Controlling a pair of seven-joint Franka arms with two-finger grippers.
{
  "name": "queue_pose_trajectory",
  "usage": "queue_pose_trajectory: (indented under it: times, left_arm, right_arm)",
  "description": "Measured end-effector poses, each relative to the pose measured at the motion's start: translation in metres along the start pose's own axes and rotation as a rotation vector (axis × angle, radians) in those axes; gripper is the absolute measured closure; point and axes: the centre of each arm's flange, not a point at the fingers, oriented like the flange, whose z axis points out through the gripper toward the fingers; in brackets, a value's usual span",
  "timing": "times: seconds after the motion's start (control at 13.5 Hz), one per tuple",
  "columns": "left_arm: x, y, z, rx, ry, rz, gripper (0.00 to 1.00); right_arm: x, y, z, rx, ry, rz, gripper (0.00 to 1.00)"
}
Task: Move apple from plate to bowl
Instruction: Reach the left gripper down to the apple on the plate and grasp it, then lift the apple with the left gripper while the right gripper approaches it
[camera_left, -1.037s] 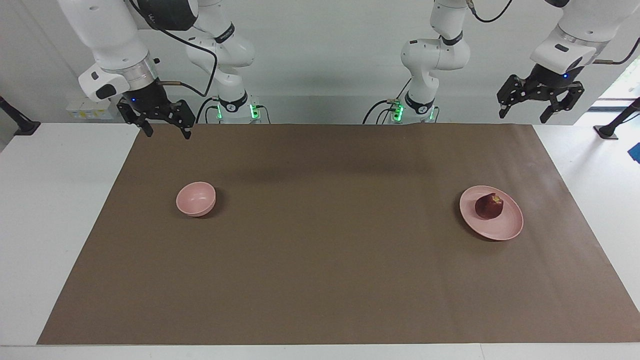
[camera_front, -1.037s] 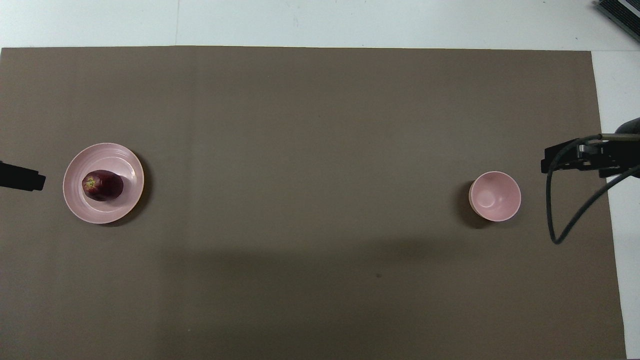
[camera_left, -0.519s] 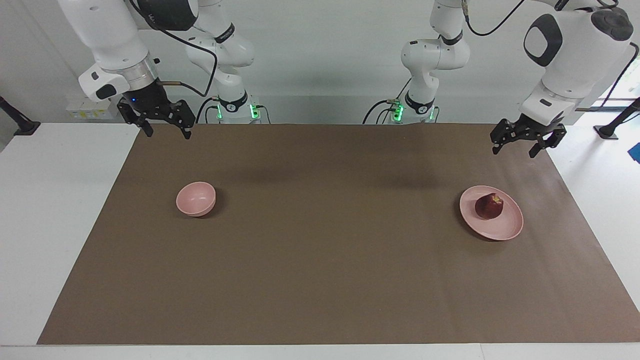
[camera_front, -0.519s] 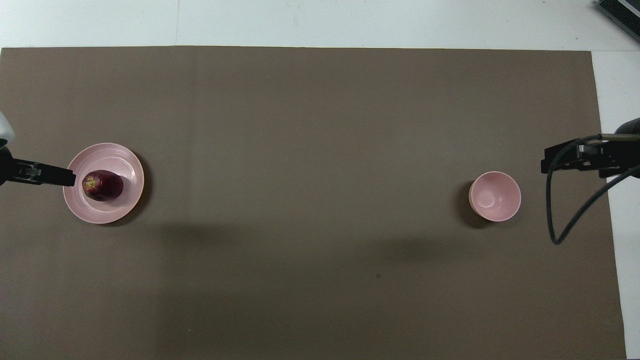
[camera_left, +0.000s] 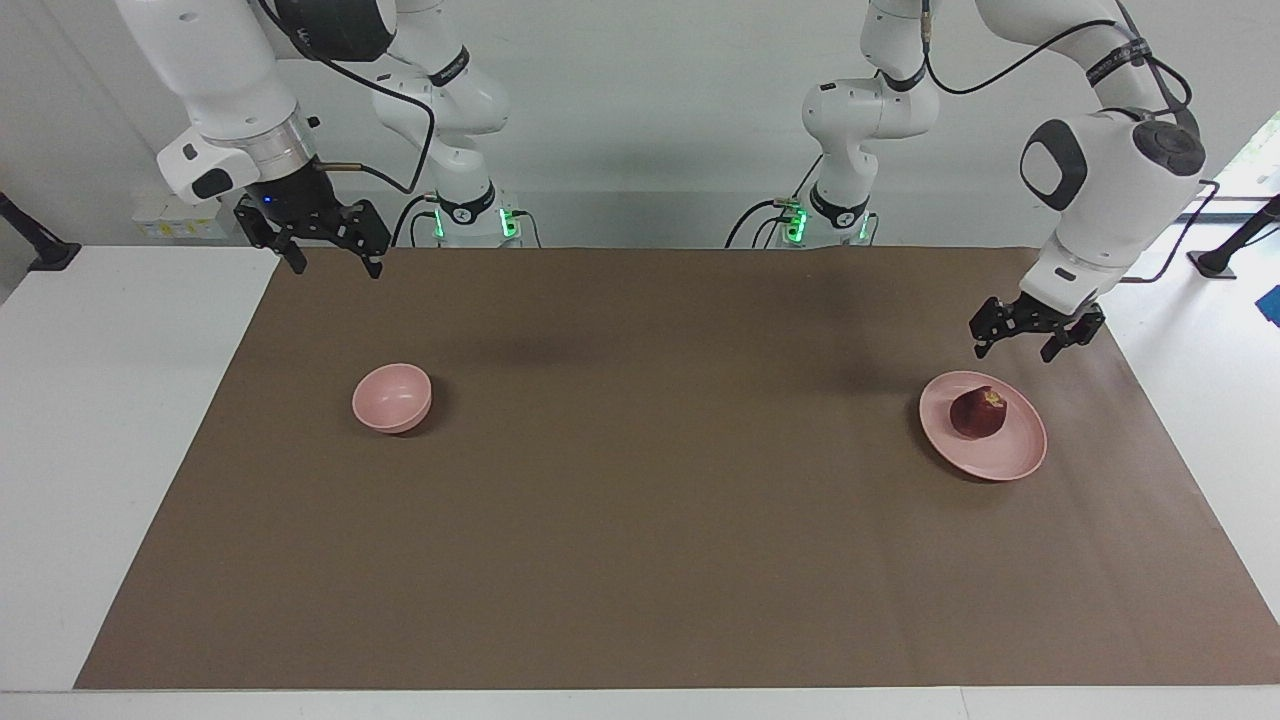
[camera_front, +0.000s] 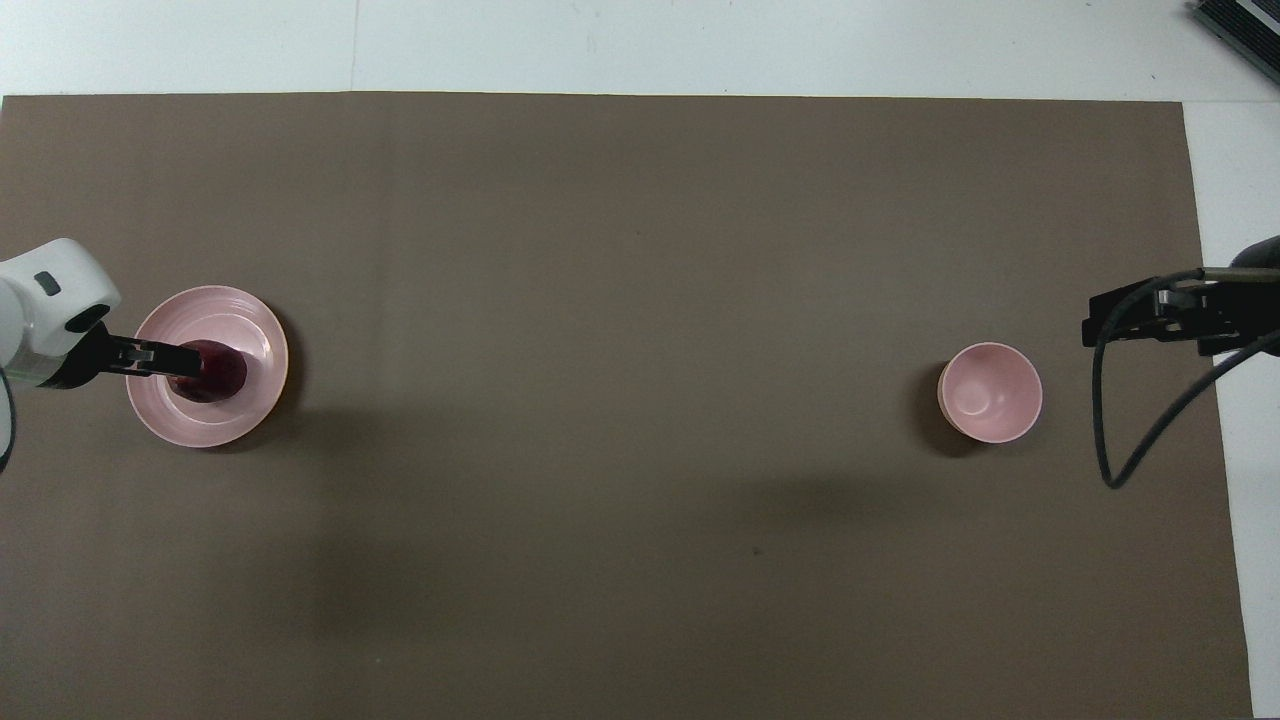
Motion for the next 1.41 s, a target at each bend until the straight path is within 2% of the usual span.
queue_pose_trajectory:
  times: [0.37,0.74,0.89,0.96,1.26,1.41]
  left_arm:
    - [0.003,0.0,0.06,-0.003,0.018,-0.002,0.0]
    - [-0.009,-0.023,0.079,-0.067,0.039,0.015,0.0]
    - [-0.009,-0.023,0.079,-0.078,0.044,0.007,0.22]
    - [-0.009,-0.022,0.078,-0.08,0.047,0.008,0.29]
    - [-0.007,-0.018,0.076,-0.083,0.053,0.015,0.33]
    - [-0.005,-0.012,0.066,-0.087,0.062,0.024,0.33]
  right_arm:
    - [0.0,0.0,0.0,0.0,0.0,0.0,0.0]
    - [0.0,0.001,0.0,0.0,0.0,0.001,0.0]
    - [0.0,0.001,0.001,0.0,-0.003,0.001,0.0]
    - [0.0,0.001,0.001,0.0,-0.004,0.004,0.0]
    - [-0.005,-0.005,0.003,-0.001,-0.021,0.086,0.0]
    - [-0.013,-0.014,0.005,0.002,-0.056,0.137,0.0]
